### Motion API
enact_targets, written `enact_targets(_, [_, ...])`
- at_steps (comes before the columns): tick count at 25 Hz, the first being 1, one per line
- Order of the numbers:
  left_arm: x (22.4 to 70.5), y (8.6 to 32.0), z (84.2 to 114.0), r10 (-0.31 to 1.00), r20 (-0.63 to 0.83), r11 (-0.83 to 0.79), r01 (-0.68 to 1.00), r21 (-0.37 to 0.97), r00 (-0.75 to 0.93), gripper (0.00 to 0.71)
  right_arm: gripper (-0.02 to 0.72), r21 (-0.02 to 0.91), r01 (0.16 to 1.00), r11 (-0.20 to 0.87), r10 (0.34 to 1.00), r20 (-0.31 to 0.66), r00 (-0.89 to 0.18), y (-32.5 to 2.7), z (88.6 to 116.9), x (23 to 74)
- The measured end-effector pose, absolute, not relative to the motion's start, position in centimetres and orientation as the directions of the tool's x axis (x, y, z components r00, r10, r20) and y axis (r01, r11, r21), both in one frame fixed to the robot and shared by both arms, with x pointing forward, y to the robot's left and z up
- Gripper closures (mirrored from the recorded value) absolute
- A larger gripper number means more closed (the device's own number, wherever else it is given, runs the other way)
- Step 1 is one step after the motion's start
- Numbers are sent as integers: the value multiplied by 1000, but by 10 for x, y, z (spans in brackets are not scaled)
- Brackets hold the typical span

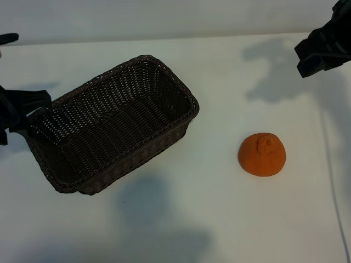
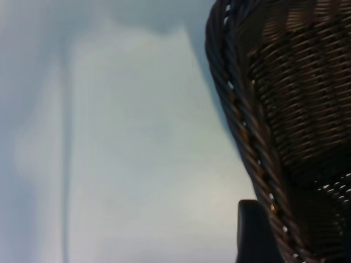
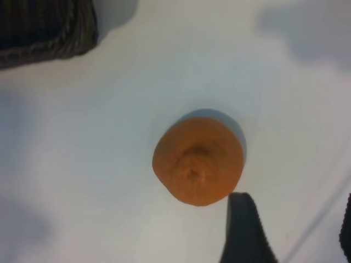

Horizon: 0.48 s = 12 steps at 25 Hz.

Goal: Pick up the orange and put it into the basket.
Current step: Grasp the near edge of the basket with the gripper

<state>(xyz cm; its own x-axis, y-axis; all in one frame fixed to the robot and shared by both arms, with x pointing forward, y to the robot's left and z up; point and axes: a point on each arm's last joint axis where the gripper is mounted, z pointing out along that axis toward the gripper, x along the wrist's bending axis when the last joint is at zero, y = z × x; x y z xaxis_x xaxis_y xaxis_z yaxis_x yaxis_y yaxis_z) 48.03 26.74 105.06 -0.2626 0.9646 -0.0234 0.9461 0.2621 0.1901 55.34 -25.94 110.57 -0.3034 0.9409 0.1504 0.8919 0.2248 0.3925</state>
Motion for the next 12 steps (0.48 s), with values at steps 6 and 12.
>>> enact_targets(6, [483,279,1048,943,-46,332,922,201,-330,287,281,390,889,238,938,147,-315,-259,1106,553])
enact_targets(12, [477,303,1025,898,-57,440,881,171,-437,287,281,389,889,240,937,147,-317,-259,1106,553])
